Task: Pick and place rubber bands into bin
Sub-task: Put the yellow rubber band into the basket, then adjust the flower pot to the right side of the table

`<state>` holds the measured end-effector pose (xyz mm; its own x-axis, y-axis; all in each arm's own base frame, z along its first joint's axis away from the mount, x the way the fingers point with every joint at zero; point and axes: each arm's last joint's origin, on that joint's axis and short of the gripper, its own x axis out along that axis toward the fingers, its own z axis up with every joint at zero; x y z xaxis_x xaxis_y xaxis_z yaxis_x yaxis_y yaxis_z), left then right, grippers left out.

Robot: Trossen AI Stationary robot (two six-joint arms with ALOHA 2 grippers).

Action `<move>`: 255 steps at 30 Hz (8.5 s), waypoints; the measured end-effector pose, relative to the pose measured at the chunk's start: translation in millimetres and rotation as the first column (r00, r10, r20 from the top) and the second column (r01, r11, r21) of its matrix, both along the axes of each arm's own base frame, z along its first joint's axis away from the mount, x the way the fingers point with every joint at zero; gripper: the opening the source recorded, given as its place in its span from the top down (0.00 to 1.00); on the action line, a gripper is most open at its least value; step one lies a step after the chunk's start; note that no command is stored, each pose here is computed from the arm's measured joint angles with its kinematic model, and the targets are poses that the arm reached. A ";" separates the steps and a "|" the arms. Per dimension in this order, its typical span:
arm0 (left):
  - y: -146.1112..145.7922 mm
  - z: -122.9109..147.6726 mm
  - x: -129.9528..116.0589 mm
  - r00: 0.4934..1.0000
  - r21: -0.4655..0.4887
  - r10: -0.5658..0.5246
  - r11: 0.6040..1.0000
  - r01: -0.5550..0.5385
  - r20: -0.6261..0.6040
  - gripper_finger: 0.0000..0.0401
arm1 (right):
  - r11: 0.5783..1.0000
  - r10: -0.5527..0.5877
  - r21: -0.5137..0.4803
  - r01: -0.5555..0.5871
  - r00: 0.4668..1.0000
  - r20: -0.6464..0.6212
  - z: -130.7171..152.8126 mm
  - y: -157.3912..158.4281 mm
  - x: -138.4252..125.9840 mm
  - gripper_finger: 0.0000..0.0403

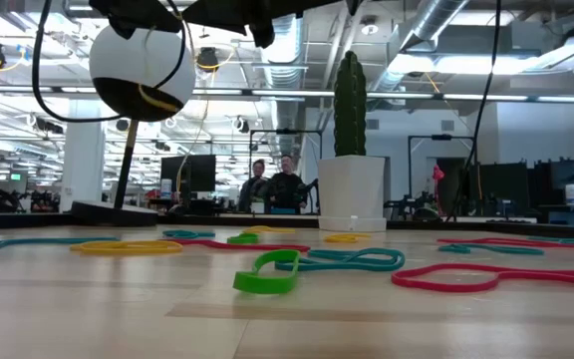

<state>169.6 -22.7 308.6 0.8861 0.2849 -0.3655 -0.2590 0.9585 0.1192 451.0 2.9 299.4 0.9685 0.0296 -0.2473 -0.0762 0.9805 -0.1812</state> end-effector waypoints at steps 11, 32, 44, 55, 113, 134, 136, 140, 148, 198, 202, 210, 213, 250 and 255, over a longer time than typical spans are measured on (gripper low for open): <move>-3.5 -3.3 -0.6 0.995 -0.104 -0.094 0.990 0.091 -0.023 1.00 | 0.997 0.011 -0.072 -0.017 0.996 -0.083 -7.8 -0.3 -2.5 0.82; -56.6 -23.3 -33.8 0.552 -0.597 -0.817 0.528 0.603 -0.165 1.00 | 0.999 0.002 -0.032 -0.018 0.895 -0.446 -39.3 -0.1 -20.7 0.70; -100.8 -36.9 -24.5 0.437 -0.682 -0.880 0.436 0.587 -0.186 1.00 | 0.999 -0.005 -0.032 -0.011 0.888 -0.459 -40.4 -3.3 -21.7 0.70; -120.1 -67.3 1.0 0.561 -0.689 -0.754 0.607 0.396 -0.342 1.00 | 1.000 -0.006 -0.030 -0.009 0.889 -0.457 -40.2 -3.3 -21.5 0.71; -25.7 27.7 -47.4 0.993 0.027 -0.104 0.994 0.106 -0.057 0.84 | 0.938 -0.304 0.012 0.347 0.836 -0.456 -120.6 -144.7 -31.6 0.71; -25.0 25.4 -48.6 0.991 0.029 -0.103 0.994 0.105 -0.080 0.84 | 0.848 -0.409 0.024 0.530 0.681 -0.607 -138.3 -141.5 -26.4 0.74; -25.0 25.5 -48.6 0.992 0.028 -0.103 0.994 0.105 -0.079 0.84 | 0.838 -0.410 0.035 0.545 0.670 -0.618 -140.4 -141.1 -26.7 0.74; -25.0 25.5 -48.6 0.992 0.024 -0.101 0.994 0.103 -0.077 0.84 | 0.834 -0.375 0.055 0.549 0.638 -0.672 -158.7 -140.2 -26.7 0.74; -25.2 25.2 -48.2 0.992 0.023 -0.099 0.995 0.101 -0.079 0.84 | 0.819 -0.446 -0.035 0.573 0.596 -0.668 -167.7 -137.3 -24.8 0.74; -25.4 23.5 -49.1 0.990 -0.005 -0.109 0.994 0.109 -0.094 0.84 | 0.688 -0.722 -0.514 0.512 0.411 -0.556 -111.8 -96.3 -9.3 1.00; -25.4 23.5 -49.1 0.990 -0.005 -0.109 0.994 0.109 -0.094 0.84 | 0.683 -0.724 -0.541 0.491 0.358 -0.590 -101.1 -106.7 -14.5 1.00; -25.4 23.5 -49.1 0.989 -0.001 -0.111 0.994 0.112 -0.095 0.84 | 0.694 -0.718 -0.585 0.421 0.345 -0.604 -80.0 -128.7 -17.2 1.00; -25.4 23.5 -49.1 0.989 -0.002 -0.110 0.994 0.111 -0.095 0.84 | 0.719 -0.690 -0.549 0.426 0.347 -0.635 -76.6 -135.2 -19.3 1.00; -25.2 22.9 -49.4 0.989 0.001 -0.110 0.994 0.110 -0.102 0.84 | 0.734 -0.612 -0.537 0.417 0.063 -0.788 -98.2 -153.4 -58.4 1.00; -25.2 22.9 -49.4 0.989 0.001 -0.110 0.994 0.110 -0.102 0.84 | 0.745 -0.593 -0.540 0.392 0.018 -0.805 -98.3 -153.1 -64.2 1.00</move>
